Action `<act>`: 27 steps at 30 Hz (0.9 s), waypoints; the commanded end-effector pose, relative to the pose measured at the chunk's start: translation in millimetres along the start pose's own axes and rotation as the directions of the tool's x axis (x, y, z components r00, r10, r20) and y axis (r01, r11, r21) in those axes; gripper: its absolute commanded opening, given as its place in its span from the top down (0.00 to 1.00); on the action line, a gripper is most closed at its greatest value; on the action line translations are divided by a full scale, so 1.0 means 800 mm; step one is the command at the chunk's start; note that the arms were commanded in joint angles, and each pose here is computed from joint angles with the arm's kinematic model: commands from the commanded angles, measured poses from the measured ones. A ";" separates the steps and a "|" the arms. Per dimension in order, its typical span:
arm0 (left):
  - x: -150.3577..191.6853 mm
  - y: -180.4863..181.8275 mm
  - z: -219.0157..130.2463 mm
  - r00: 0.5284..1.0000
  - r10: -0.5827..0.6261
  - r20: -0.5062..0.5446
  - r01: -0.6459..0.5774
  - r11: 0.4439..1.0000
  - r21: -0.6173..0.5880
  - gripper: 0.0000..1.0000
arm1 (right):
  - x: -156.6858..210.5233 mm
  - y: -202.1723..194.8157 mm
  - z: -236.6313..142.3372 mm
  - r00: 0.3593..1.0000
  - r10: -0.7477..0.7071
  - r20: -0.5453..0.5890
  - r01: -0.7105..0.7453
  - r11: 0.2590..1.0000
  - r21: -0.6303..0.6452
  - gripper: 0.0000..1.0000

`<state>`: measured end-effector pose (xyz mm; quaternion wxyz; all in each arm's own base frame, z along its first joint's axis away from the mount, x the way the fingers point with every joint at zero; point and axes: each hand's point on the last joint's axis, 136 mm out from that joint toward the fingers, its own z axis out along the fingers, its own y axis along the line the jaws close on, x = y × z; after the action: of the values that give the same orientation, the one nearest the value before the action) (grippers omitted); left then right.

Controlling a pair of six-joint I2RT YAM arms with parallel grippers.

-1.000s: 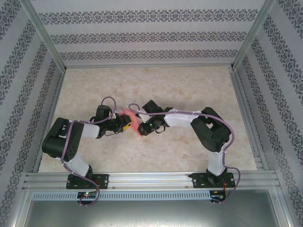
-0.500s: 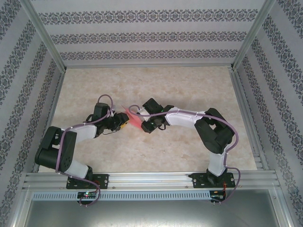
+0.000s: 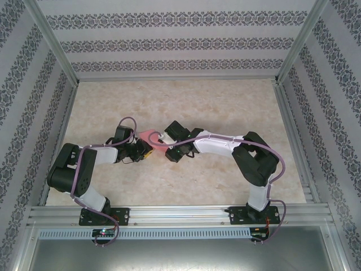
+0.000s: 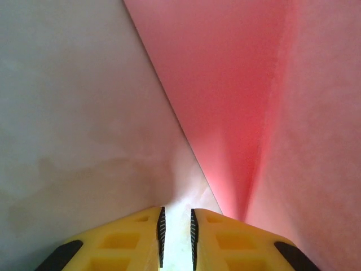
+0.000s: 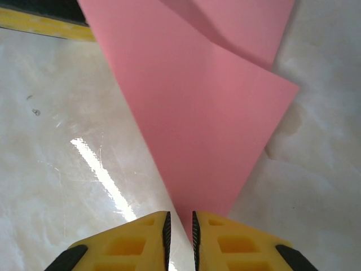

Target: Fold a paper plane with a square sheet of paper (pick it up from the middle)

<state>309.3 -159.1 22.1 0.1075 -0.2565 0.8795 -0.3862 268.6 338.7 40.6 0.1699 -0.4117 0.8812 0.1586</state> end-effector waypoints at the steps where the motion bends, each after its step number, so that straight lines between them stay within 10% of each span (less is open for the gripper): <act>1: 0.002 -0.009 0.001 1.000 0.013 -0.019 -0.012 1.000 0.008 0.77 | -0.001 -0.004 0.007 1.000 -0.020 -0.020 0.021 0.999 0.036 0.78; 12: 0.003 -0.011 0.001 1.000 0.013 -0.023 -0.012 1.000 0.012 0.77 | 0.001 -0.002 0.013 0.997 -0.066 -0.028 0.067 0.997 0.045 0.72; 27: 0.005 -0.008 0.002 1.000 0.008 -0.030 -0.008 1.000 0.011 0.76 | 0.007 0.017 0.032 0.997 -0.060 -0.038 0.057 0.996 -0.071 0.91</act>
<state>309.6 -160.3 23.6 0.1062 -0.2546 0.8788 -0.3894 262.6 343.0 16.6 0.1487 -0.4358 0.8751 0.1488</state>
